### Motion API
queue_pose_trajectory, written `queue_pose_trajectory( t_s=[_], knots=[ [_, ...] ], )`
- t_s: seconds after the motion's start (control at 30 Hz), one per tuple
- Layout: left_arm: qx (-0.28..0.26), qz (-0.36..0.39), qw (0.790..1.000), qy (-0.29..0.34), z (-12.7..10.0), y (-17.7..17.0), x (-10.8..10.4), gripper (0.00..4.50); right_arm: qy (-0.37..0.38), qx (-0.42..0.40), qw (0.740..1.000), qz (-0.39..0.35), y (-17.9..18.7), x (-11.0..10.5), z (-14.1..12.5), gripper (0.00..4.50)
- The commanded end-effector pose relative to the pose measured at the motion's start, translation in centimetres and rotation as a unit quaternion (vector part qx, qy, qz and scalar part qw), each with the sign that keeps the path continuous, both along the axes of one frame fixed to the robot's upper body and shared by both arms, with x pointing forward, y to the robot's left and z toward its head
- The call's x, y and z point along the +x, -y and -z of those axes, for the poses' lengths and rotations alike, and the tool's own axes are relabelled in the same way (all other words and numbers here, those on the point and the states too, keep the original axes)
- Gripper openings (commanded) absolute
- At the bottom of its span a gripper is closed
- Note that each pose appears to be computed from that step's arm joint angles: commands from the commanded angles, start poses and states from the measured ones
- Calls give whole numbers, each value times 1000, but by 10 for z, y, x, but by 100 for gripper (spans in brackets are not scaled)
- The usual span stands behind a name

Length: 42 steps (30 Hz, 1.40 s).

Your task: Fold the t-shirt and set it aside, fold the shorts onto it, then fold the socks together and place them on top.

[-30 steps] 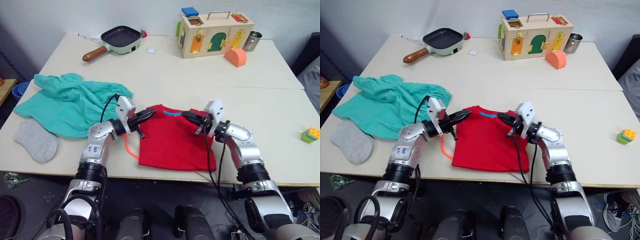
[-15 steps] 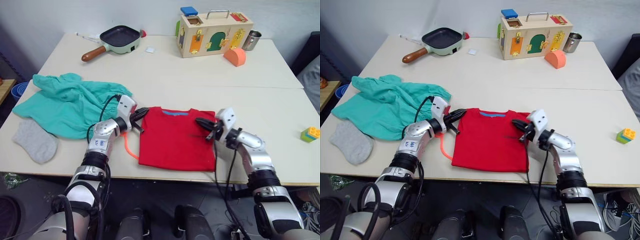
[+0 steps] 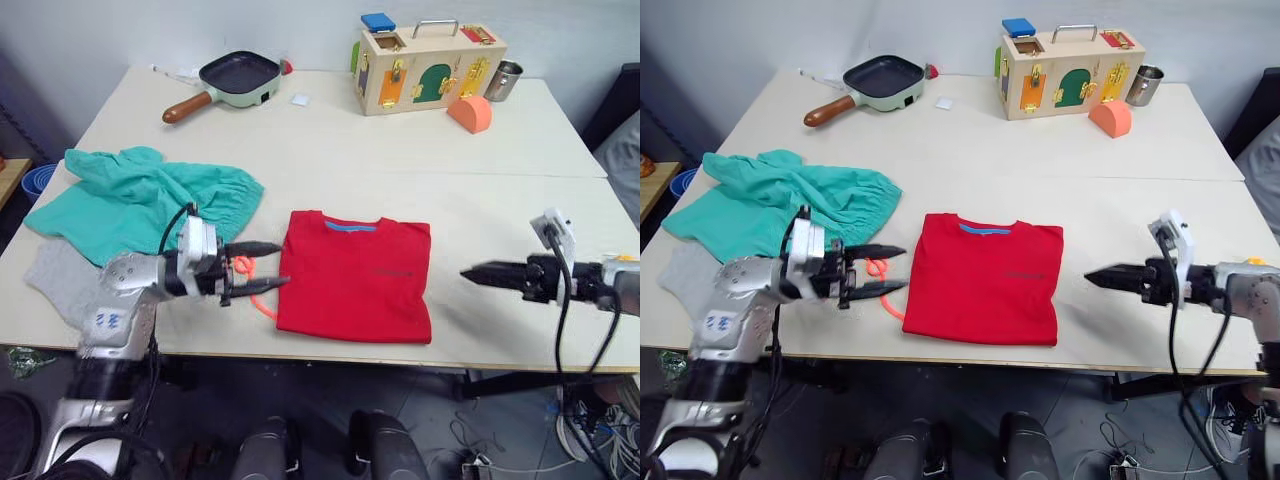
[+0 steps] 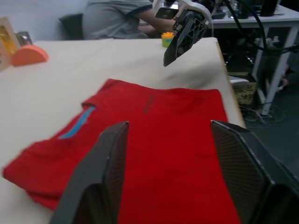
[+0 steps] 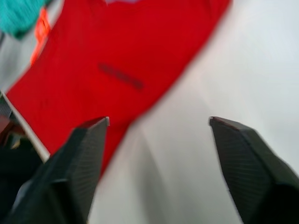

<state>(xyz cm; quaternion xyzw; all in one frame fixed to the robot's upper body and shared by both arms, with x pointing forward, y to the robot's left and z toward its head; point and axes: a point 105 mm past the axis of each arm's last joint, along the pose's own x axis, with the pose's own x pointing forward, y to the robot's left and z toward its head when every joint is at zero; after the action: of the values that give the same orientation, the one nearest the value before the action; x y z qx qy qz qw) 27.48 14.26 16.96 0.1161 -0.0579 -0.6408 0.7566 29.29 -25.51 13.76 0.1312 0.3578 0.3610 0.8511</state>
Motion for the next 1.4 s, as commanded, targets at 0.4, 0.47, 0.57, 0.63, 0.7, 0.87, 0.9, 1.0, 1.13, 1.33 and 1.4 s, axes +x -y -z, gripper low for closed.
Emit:
queue_pose_trajectory(
  t_s=[0.4,0.47,0.57,0.63,0.7,0.87,0.9,1.0,1.13,1.33,1.4],
  knots=[
    [-4,6,1000,-4,-6,-11,-35,444,-122,74,988,-63,-89,0,34,450],
    [-9,8,1000,-9,-7,-11,-35,444,-128,83,986,-72,-100,2,35,450],
    [-8,8,1000,-10,-6,-10,-35,448,-135,95,984,-67,-110,8,38,432],
    [-7,8,1000,-10,-5,-9,-34,450,-135,97,985,-49,-113,16,41,392],
    [-6,9,1000,-9,-6,-9,-34,450,-135,95,985,-46,-111,18,43,322],
    [-3,5,1000,-6,-6,-9,-32,450,-133,94,986,-25,-98,24,45,132],
    [-3,5,1000,-6,-5,-9,-31,450,-130,93,987,-22,-95,25,42,100],
    [-5,6,1000,-5,-5,-7,-30,450,-114,89,989,1,-76,28,34,4],
    [-8,7,1000,-3,-5,-4,-29,450,-99,74,991,42,-44,28,23,4],
    [-16,10,1000,-4,-5,-1,-27,450,-71,-7,988,137,44,17,1,4],
    [-17,10,1000,-5,-5,0,-26,450,-65,-37,982,174,71,15,-2,4]
  ],
)
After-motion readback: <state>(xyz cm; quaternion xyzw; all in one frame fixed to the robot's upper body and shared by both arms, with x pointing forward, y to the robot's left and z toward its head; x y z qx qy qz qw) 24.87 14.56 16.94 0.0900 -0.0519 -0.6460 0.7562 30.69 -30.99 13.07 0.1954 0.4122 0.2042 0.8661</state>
